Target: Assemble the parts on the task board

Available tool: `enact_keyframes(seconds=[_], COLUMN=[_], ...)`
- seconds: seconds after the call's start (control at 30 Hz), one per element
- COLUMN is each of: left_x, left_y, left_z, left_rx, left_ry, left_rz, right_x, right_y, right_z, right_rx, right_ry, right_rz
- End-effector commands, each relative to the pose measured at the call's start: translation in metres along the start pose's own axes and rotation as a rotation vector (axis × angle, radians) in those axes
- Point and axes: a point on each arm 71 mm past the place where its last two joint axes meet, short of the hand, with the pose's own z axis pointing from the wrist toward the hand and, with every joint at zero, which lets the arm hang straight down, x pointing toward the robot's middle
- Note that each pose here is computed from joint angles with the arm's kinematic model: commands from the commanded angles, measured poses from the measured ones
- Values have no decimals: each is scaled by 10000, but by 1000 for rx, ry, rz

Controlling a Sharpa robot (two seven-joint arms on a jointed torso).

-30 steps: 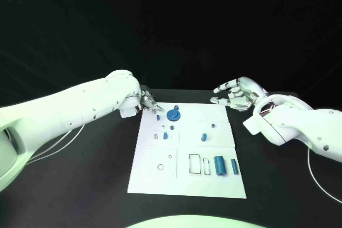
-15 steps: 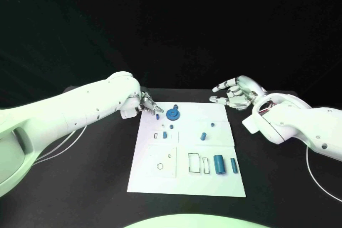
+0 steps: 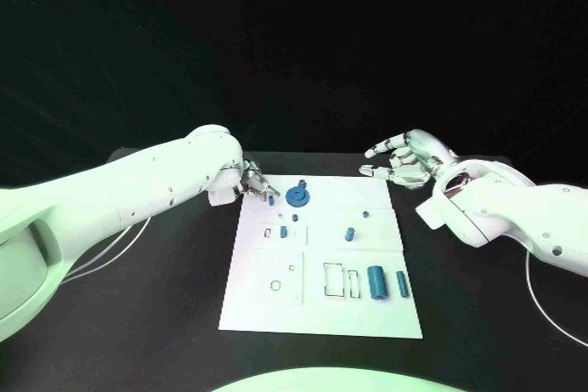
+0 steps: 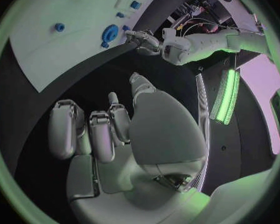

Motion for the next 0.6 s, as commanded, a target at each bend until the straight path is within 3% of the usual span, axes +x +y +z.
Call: enact_keyframes(seconds=[0.03,0.6], left_x=[20,47], left_y=[-31,-42], left_z=[3,23], left_rx=[19,29], left_ry=[17,35], left_rz=[-8,-15], right_x=[8,11], right_y=[17,20], right_z=[1,1], right_rx=[-20,-20], right_ry=[6,8], right_rz=[-9,-9])
